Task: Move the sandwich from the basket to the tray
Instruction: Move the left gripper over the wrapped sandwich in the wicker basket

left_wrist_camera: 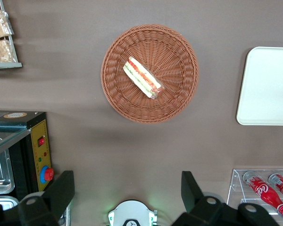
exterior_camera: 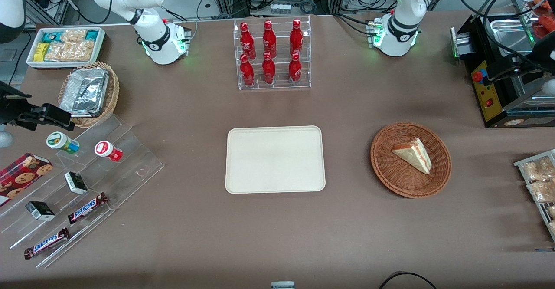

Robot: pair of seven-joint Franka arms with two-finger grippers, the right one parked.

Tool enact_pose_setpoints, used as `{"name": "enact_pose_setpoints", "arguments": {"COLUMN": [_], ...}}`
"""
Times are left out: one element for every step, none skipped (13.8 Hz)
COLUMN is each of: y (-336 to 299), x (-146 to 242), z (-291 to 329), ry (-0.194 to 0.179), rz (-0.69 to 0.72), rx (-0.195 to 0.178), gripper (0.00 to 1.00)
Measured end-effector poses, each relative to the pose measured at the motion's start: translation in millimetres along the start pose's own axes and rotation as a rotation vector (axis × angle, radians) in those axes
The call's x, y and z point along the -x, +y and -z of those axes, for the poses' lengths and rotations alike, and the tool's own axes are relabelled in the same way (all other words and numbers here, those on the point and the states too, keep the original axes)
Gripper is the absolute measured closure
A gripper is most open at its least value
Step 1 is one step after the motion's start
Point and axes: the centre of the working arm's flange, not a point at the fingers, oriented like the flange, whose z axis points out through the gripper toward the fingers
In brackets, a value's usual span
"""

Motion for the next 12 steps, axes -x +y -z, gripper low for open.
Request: {"name": "enact_pose_setpoints", "arguments": {"y": [1, 0, -1, -2, -3, -4, -6, -8, -9, -9, -10, -11], "x": [0, 0, 0, 0, 0, 0, -3, -7, -15, -25, -36, -48], "z": [0, 0, 0, -1, -1, -2, -6, -12, -20, -31, -45, -62], "ry": [0.000, -0.001, -0.003, -0.005, -0.007, -0.010, -0.017, -0.022, -0.020, -0.020, -0.021, -0.026], "rz": [-0.001, 0.000, 0.001, 0.003, 0.005, 0.008, 0.016, 0.028, 0.045, 0.069, 0.097, 0.127], "rx": [-0.002, -0.005, -0.008, -0.010, -0.013, -0.022, -0.034, -0.042, -0.047, -0.050, -0.052, -0.054], "gripper": [0.00, 0.00, 0.00, 0.00, 0.00, 0.00, 0.00, 0.00, 0.00, 0.00, 0.00, 0.00]}}
